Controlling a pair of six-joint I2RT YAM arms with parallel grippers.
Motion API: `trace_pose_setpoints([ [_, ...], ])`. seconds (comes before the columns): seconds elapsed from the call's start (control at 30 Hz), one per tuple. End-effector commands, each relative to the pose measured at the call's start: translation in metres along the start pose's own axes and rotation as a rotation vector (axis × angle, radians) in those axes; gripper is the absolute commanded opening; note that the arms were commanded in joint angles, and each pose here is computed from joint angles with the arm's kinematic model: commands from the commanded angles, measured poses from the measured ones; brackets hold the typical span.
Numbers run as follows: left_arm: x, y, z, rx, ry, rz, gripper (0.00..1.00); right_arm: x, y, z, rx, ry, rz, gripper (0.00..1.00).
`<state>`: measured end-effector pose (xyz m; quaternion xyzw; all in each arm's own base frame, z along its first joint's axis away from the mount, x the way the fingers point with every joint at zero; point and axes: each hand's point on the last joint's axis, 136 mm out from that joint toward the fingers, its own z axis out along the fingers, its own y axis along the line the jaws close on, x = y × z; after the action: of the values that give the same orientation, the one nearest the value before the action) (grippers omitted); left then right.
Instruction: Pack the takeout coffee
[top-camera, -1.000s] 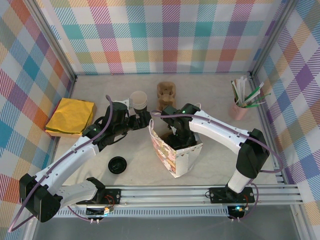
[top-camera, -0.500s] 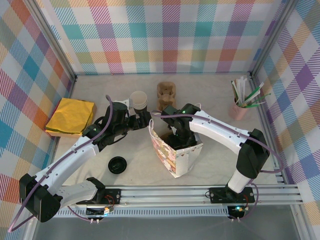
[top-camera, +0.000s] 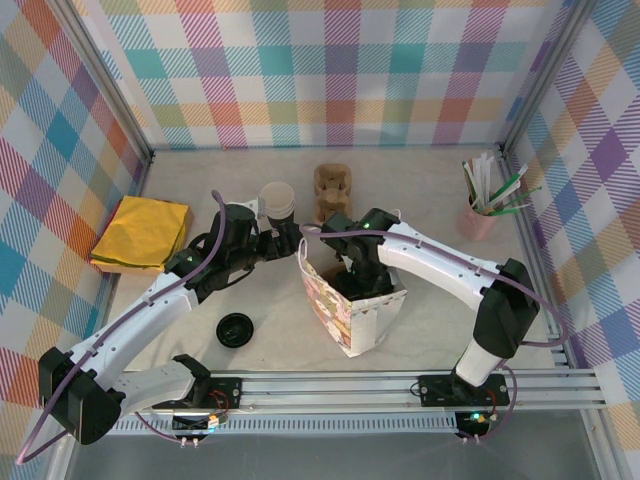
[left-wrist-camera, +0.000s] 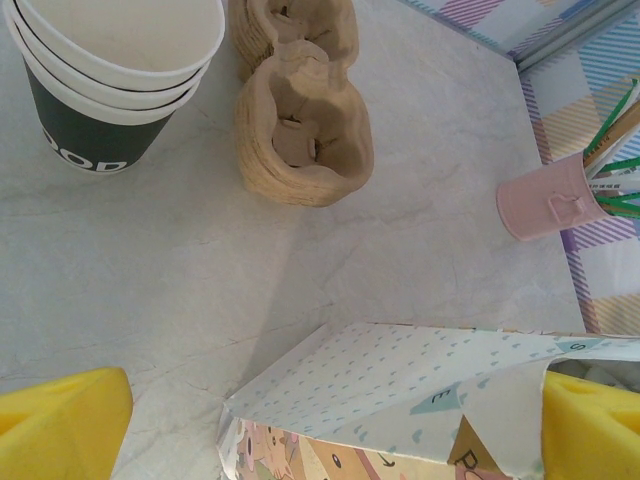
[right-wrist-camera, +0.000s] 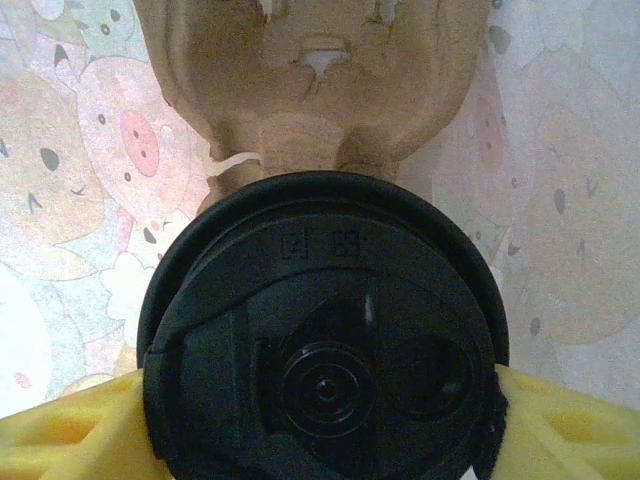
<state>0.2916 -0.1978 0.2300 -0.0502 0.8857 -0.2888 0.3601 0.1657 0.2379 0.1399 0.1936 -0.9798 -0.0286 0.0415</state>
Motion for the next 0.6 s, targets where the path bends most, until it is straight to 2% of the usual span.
trace_pose_setpoints([
  [0.0,-0.0089,0.0016,-0.0075,-0.031,-0.036,0.010,0.95,0.0281,-0.0103,-0.0004,0.049,0.109,0.025,0.68],
  [0.57,-0.0091,0.0027,-0.0048,-0.039,-0.033,0.009,0.95,0.0315,-0.0126,-0.0044,0.051,0.100,0.031,0.68],
])
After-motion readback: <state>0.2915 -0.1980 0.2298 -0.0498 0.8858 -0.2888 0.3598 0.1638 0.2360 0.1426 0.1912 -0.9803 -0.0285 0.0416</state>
